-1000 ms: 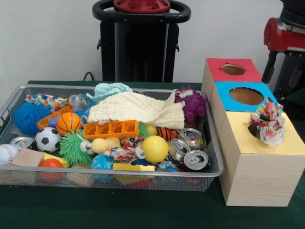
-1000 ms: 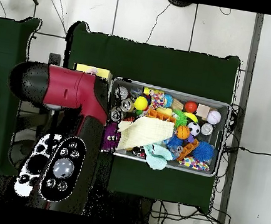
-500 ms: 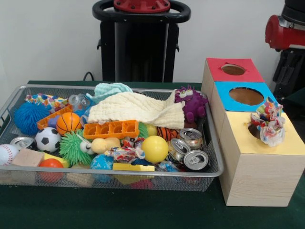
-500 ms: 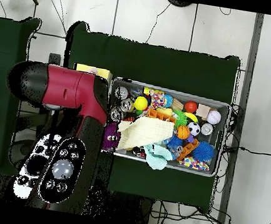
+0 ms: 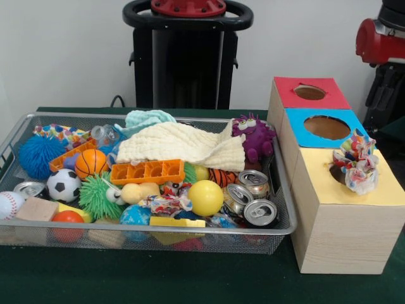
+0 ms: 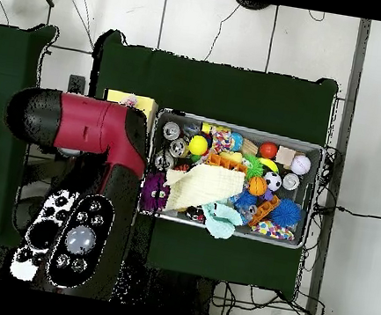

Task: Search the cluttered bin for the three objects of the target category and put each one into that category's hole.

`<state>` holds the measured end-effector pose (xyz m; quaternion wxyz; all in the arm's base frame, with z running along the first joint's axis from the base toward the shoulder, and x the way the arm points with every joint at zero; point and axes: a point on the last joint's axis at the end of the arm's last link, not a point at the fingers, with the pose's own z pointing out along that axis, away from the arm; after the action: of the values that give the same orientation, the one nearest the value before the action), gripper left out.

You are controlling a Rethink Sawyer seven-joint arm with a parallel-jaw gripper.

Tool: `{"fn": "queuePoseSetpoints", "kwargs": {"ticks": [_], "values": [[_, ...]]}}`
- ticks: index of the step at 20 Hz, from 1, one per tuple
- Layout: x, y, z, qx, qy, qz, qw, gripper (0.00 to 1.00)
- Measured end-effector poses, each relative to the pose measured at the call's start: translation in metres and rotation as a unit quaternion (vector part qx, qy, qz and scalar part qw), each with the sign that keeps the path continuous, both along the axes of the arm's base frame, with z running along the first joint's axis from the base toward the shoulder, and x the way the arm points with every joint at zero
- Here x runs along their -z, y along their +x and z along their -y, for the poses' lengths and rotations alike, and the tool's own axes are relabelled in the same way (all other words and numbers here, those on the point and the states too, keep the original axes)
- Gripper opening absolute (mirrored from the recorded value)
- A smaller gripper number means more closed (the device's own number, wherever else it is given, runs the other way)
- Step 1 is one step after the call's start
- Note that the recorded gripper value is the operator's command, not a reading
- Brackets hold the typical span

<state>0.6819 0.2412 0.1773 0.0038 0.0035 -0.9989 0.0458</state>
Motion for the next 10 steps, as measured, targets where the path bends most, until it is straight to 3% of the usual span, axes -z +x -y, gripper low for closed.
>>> {"fn": "queuePoseSetpoints", "kwargs": {"ticks": [4,10], "values": [[0.000,0.000,-0.001,-0.001,-0.002,0.002,1.0000,0.00],[0.011,0.007,0.000,-0.005,-0.005,0.028,0.9996,0.00]]}}
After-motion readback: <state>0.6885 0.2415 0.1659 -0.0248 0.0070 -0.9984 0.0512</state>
